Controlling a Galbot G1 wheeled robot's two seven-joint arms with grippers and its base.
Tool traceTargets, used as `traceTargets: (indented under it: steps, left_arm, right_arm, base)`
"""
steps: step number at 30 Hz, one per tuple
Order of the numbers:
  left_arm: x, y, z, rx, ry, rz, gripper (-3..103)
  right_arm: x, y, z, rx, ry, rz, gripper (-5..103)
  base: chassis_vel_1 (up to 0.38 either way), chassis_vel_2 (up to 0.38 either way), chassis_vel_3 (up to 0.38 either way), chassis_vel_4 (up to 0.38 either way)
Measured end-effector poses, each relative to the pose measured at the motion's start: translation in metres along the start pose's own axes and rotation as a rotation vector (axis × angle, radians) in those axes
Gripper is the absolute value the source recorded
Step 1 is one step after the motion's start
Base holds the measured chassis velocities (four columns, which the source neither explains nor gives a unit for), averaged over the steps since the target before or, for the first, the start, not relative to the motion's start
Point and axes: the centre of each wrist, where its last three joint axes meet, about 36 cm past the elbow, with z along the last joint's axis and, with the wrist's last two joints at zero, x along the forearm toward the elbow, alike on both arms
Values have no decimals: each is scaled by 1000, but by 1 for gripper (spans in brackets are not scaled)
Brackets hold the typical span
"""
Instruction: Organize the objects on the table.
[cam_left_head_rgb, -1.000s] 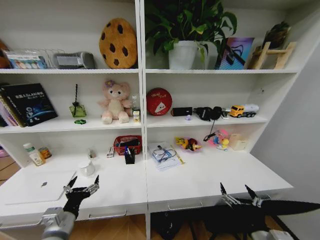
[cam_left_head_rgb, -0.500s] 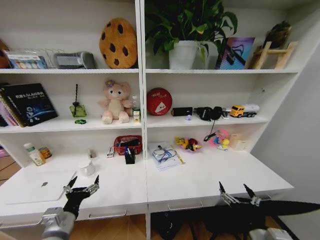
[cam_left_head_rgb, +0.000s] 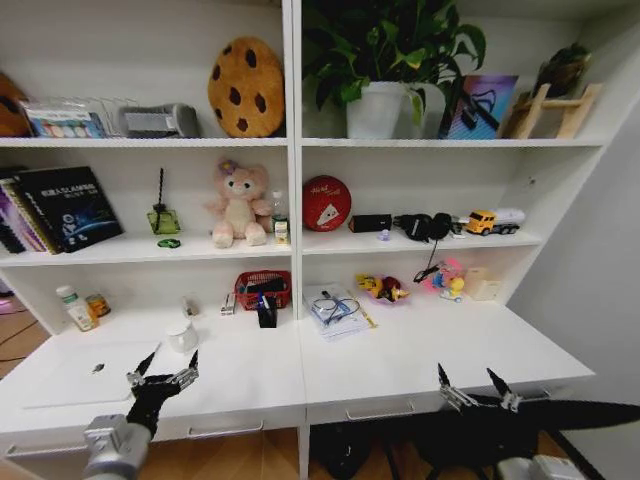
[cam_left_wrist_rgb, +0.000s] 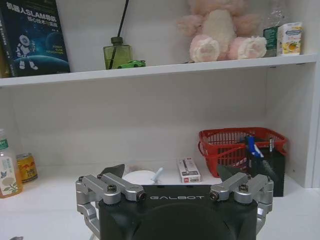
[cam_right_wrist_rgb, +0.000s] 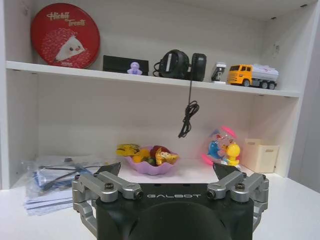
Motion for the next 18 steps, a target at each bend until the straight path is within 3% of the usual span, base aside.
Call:
traceTargets:
  steps: [9,18]
  left_arm:
    - [0,0,0,0,0,0,100]
    - [0,0,0,0,0,0,100]
  right_arm:
    - [0,0,0,-1,0,0,100]
    - [0,0,0,-1,1,0,100]
  base:
    - [252,246,-253,-243]
    - [337,344,-342,-328]
